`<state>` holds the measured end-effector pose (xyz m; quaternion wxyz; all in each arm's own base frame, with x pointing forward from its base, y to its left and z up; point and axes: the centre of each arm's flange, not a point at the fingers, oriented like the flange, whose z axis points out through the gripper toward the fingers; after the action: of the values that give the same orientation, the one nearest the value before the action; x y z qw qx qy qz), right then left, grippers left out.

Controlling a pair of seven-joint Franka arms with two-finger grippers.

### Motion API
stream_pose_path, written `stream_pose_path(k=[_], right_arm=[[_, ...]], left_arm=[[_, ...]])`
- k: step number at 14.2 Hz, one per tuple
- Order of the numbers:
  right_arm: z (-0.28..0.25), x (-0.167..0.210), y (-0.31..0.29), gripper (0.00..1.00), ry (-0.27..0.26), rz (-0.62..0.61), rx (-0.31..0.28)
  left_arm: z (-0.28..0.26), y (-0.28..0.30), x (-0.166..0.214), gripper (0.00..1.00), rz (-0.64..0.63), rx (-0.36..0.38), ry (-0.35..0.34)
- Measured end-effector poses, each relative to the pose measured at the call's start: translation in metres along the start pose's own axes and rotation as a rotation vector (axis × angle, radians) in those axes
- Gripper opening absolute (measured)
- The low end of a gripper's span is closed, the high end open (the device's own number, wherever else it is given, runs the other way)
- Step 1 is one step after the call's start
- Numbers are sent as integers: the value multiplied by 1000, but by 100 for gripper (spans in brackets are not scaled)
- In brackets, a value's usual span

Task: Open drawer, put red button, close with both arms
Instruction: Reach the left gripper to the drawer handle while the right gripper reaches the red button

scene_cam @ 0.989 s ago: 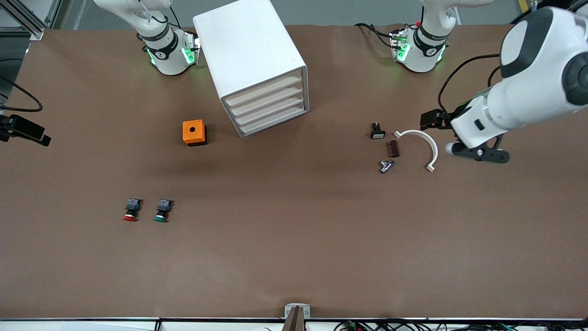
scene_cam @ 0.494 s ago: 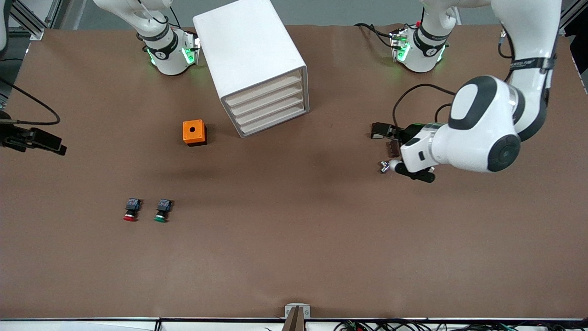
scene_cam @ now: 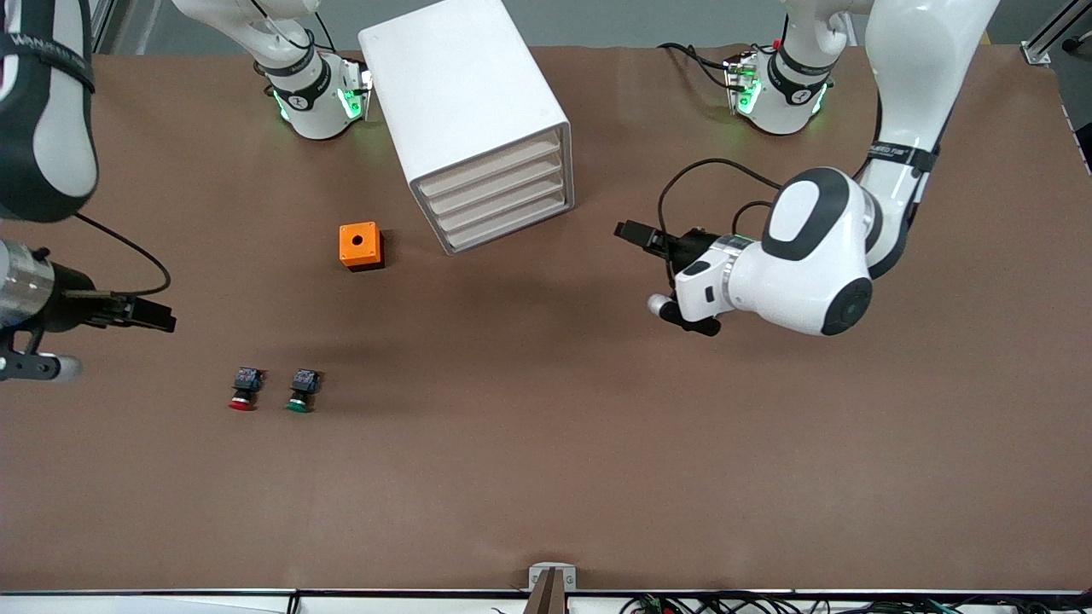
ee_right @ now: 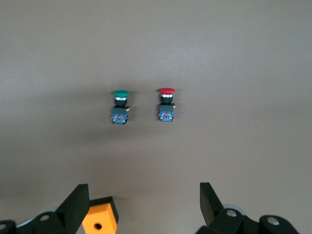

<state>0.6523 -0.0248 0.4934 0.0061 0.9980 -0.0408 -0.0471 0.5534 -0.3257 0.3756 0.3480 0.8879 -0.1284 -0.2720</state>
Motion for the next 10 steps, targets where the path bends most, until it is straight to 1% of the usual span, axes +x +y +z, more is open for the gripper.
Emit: stream_pose_path(k=[2, 4, 7, 10], right_arm=[[43, 9, 6, 100, 6, 11, -3], [82, 11, 11, 100, -1, 18, -6], [124, 14, 20, 100, -33, 33, -10], [160, 24, 31, 100, -37, 50, -15]], left_arm=[[24, 2, 10, 100, 55, -83, 6], [57, -6, 19, 100, 118, -178, 33], [107, -13, 21, 100, 190, -269, 74], [146, -13, 16, 100, 251, -353, 115]])
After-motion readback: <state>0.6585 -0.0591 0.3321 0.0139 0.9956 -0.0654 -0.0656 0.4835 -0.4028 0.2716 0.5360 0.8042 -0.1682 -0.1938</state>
